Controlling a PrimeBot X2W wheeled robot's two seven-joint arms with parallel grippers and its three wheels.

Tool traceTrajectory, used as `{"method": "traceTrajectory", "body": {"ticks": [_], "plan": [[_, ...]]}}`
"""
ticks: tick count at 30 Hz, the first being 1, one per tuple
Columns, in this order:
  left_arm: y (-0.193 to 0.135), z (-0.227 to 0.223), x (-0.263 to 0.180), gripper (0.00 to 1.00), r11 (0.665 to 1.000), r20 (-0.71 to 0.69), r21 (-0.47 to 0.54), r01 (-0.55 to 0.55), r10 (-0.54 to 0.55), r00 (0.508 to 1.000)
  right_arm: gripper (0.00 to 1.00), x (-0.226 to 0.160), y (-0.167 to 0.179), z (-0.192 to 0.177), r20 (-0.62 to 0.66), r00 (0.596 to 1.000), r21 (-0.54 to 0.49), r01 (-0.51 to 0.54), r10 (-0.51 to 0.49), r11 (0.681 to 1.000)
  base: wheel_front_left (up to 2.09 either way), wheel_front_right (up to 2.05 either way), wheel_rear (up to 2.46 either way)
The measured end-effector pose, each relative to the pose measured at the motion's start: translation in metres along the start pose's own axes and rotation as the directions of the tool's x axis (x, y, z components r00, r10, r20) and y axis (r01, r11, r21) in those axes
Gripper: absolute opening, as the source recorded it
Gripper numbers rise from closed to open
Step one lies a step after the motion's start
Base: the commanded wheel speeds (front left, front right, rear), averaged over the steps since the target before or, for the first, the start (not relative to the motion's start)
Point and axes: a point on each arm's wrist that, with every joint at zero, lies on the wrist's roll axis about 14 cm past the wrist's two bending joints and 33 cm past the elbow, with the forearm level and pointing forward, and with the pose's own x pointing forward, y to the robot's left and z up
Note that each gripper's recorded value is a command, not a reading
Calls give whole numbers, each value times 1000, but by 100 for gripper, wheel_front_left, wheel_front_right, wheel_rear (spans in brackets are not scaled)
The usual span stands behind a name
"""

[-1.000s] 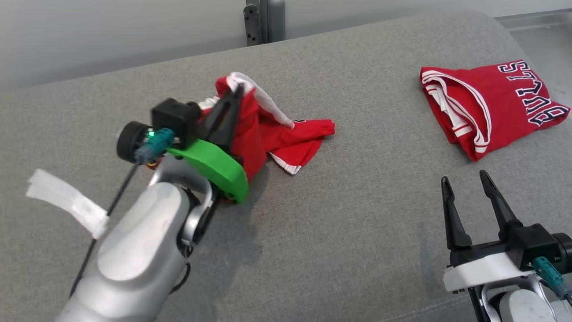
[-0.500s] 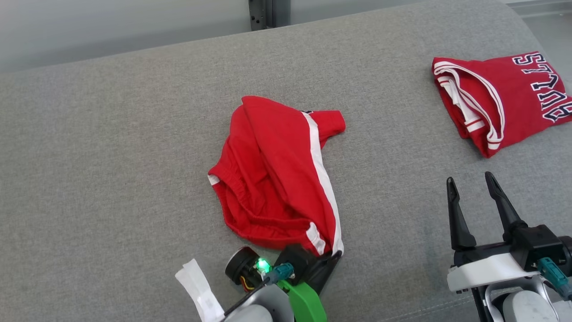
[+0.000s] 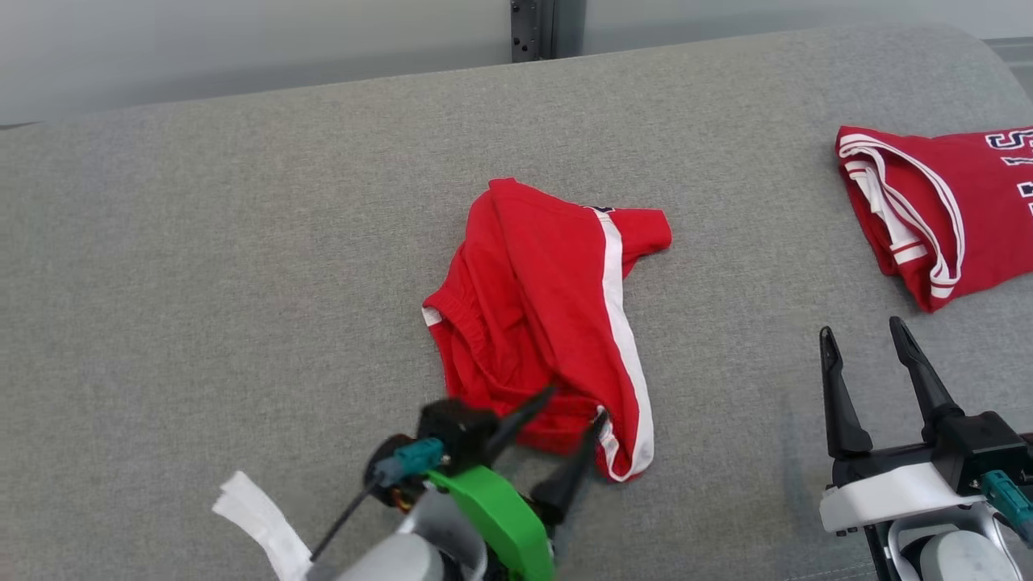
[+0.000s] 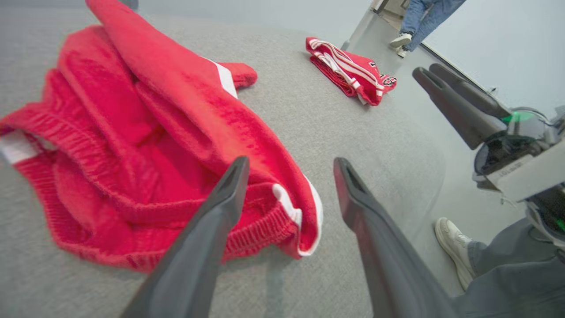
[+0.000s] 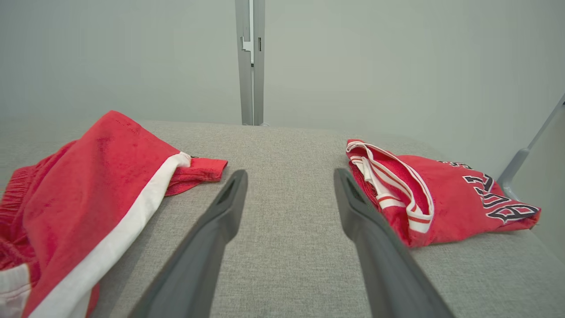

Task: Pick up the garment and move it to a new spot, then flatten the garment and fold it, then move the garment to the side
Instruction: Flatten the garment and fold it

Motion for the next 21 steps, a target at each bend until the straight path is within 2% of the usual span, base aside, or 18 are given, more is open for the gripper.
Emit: {"method": "traceTrajectory", "body": {"ticks": [3,6,13,14,17,21], "plan": [[31,12,-5,100,993,-5,68,-97,98,995,100,3,9,-1,-1,1000,8,-25,25,1000,0,0,0],[25,4,2,100,997,-57,33,-72,74,996,100,5,13,-2,-1,999,13,-34,34,999,0,0,0],[14,-30,10,100,999,-224,36,-22,29,974,100,6,7,-2,-2,1000,13,-15,15,1000,0,0,0],[17,-38,9,95,998,-258,50,-27,39,965,100,5,6,-2,-4,1000,12,-11,11,1000,0,0,0],[23,-53,6,0,997,-320,71,-31,52,946,100,4,4,-4,-8,1000,14,-4,4,1000,0,0,0],[32,-65,-4,0,996,-352,75,-42,66,934,100,4,2,-4,-10,1000,15,5,-5,1000,0,0,0]]}}
